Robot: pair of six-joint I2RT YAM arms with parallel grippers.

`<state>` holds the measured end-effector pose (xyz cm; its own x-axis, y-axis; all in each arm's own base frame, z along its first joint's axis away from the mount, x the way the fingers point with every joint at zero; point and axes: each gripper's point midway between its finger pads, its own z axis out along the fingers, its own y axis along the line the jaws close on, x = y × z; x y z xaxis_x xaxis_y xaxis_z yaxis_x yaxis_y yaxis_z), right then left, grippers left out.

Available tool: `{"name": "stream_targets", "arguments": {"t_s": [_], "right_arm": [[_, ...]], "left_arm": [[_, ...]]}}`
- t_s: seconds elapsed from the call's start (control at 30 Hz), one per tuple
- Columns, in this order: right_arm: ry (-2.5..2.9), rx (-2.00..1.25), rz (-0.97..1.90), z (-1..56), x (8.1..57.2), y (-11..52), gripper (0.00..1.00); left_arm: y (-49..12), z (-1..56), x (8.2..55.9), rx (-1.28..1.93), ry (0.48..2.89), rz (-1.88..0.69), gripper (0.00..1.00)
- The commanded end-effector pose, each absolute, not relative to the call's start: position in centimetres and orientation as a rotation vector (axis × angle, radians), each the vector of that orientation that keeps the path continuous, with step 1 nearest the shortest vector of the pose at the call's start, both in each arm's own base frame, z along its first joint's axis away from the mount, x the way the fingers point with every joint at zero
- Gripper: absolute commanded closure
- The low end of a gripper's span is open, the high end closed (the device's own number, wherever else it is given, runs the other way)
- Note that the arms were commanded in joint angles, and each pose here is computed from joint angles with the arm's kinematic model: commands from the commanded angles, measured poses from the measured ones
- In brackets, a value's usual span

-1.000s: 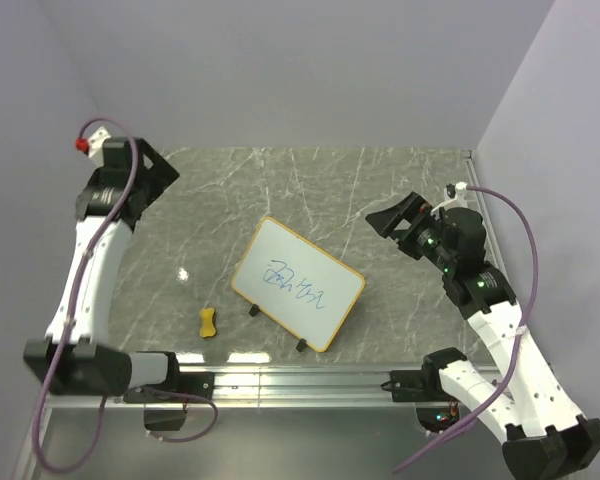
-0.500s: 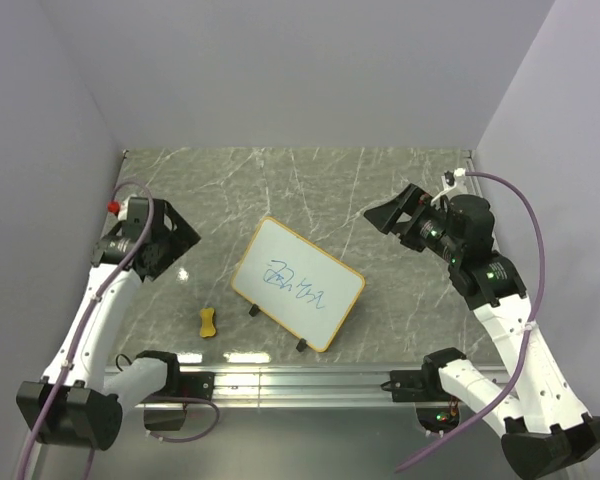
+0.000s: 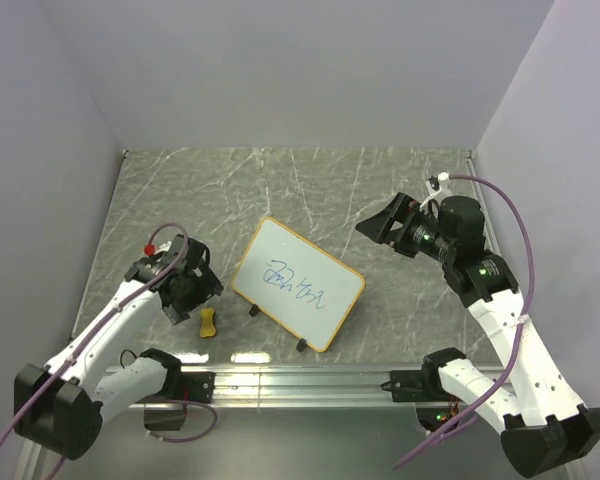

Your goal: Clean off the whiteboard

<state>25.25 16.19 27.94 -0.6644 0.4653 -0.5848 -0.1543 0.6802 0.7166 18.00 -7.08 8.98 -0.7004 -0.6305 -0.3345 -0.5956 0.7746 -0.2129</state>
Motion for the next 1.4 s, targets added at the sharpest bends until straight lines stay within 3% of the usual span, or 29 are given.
{"name": "stream_targets", "arguments": {"t_s": [0.0, 0.4, 0.77, 0.9, 1.17, 1.37], "right_arm": [[2.074, 0.186, 1.004, 28.1, 25.1, 16.6, 0.1], [2.099, 0.171, 0.935, 27.2, 23.9, 15.5, 0.11], [2.118, 0.143, 0.881, 26.6, 23.6, 14.9, 0.11], [2.123, 0.14, 0.866, 26.5, 23.7, 14.8, 0.1], [2.099, 0.116, 0.867, 27.2, 24.2, 15.0, 0.11], [2.025, -0.111, 1.041, 30.7, 25.1, 18.3, 0.1]], "left_arm": [[-6.9, 8.3, 18.3, -0.991, 2.58, -0.057, 0.1], [-7.8, 3.8, 18.0, -1.097, 2.644, -0.031, 0.12], [-8.3, 1.7, 17.4, -1.08, 2.664, 0.002, 0.21], [-8.0, 1.4, 17.5, -1.072, 2.656, 0.023, 0.37], [-8.0, 1.3, 17.3, -1.076, 2.667, 0.033, 0.59], [-8.1, 1.7, 17.2, -1.079, 2.675, 0.036, 0.98]]}}
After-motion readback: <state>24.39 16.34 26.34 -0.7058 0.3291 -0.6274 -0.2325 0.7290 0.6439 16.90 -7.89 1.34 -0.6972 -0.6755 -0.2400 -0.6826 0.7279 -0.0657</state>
